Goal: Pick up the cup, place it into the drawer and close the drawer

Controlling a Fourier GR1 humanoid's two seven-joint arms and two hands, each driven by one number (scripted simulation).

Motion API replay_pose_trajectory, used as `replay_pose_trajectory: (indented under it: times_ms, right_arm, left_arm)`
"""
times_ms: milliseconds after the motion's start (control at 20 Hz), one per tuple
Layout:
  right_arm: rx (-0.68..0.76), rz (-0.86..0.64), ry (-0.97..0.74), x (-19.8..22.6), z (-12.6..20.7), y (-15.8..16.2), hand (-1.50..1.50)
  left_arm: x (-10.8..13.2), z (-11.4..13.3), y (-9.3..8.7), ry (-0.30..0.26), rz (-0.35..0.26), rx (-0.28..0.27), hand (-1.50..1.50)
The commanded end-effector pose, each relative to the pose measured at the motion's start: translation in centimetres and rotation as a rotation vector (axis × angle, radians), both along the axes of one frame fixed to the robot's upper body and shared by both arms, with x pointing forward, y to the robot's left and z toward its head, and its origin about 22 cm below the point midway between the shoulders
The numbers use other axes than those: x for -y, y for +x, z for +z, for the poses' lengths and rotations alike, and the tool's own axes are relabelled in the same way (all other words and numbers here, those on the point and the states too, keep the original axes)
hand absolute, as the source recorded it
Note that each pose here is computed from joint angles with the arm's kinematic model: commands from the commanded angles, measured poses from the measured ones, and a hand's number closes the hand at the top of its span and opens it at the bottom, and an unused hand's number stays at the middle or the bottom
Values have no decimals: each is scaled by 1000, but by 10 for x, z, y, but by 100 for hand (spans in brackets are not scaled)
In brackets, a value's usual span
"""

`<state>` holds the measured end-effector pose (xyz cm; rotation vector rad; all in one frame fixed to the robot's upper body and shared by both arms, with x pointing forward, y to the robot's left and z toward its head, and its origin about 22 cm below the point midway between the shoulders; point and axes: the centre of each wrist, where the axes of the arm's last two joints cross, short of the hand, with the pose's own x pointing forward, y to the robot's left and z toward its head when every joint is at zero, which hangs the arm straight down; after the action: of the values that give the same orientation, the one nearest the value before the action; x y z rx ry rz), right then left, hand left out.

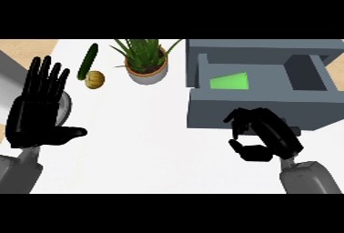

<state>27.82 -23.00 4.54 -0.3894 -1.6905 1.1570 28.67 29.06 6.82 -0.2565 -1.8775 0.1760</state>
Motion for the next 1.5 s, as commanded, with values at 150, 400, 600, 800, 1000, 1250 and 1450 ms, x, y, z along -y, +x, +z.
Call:
replay_pose_trajectory:
  times_ms: [150, 400, 600, 800, 1000, 1250, 1450]
  right_arm:
    - [-26, -2, -148, -20, -40, 32, -150]
    - [-87, -6, -156, -14, -67, 57, -150]
    - [-97, -14, -127, -29, -77, 72, -150]
    - [-118, -24, -86, -6, -54, 112, -150]
    - [-143, -31, -57, -7, -60, 123, -150]
    - [-163, -46, -89, 43, -33, 137, -150]
    - [-131, -69, -85, 38, -13, 151, -150]
  left_arm:
    - [-24, -18, -10, -13, 9, 8, -150]
    - [-44, -10, -21, -2, 2, 7, -150]
    - [-50, -3, -21, -11, 18, 14, -150]
    - [-56, -13, -21, -14, -5, 10, -150]
    - [-56, -12, -21, -38, -24, 38, -150]
    - [-53, -35, -27, -33, -40, 4, -150]
    - [-52, -18, -11, -28, -69, 22, -150]
